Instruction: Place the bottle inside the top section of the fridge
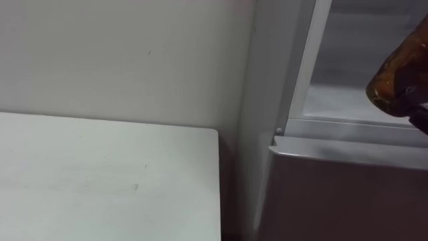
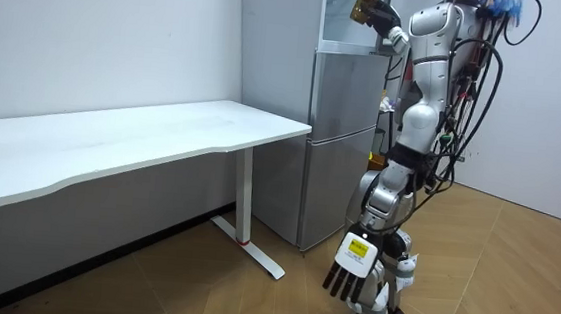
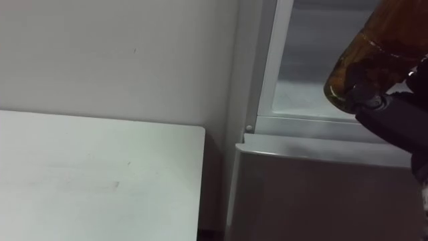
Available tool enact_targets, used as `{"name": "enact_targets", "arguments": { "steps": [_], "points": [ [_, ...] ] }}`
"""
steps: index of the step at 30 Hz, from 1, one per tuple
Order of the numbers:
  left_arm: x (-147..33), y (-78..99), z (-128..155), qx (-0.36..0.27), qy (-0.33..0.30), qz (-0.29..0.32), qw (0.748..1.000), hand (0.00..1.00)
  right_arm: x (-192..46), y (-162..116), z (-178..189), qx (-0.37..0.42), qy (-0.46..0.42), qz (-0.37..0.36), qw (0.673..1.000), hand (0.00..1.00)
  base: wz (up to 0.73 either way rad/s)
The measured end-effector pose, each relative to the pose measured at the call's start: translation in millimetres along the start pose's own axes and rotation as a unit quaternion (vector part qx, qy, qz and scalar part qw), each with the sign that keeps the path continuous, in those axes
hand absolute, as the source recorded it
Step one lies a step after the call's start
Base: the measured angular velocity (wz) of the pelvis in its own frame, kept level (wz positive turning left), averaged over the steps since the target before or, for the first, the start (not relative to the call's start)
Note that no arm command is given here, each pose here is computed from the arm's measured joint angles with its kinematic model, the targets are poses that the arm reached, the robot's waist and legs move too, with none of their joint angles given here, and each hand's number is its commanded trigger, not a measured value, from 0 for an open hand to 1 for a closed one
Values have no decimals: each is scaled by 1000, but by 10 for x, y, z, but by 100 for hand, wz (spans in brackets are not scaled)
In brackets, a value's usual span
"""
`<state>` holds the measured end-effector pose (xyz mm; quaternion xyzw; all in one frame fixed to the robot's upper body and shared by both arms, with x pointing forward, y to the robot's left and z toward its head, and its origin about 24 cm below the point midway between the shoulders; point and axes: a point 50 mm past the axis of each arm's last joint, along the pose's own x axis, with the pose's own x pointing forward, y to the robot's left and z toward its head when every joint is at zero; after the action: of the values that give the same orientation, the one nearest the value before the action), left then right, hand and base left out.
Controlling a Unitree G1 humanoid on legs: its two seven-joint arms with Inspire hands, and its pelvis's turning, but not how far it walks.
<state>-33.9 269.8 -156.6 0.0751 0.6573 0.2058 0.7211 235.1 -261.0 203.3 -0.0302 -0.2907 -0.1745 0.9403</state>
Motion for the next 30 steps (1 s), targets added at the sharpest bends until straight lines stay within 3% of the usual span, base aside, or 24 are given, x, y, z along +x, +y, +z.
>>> {"name": "enact_targets", "arguments": {
  "steps": [12,23,30],
  "points": [
    [3,-1,16,-1,-1,1,1000,0,55,-161,-307,-45,71,-41,996,100,-1],
    [2,3,-9,1,23,2,1000,0,521,-271,-585,-70,134,-157,976,100,6],
    [1,38,-18,1,28,8,1000,0,737,-190,-519,-109,138,-147,973,100,4]
  ]
}}
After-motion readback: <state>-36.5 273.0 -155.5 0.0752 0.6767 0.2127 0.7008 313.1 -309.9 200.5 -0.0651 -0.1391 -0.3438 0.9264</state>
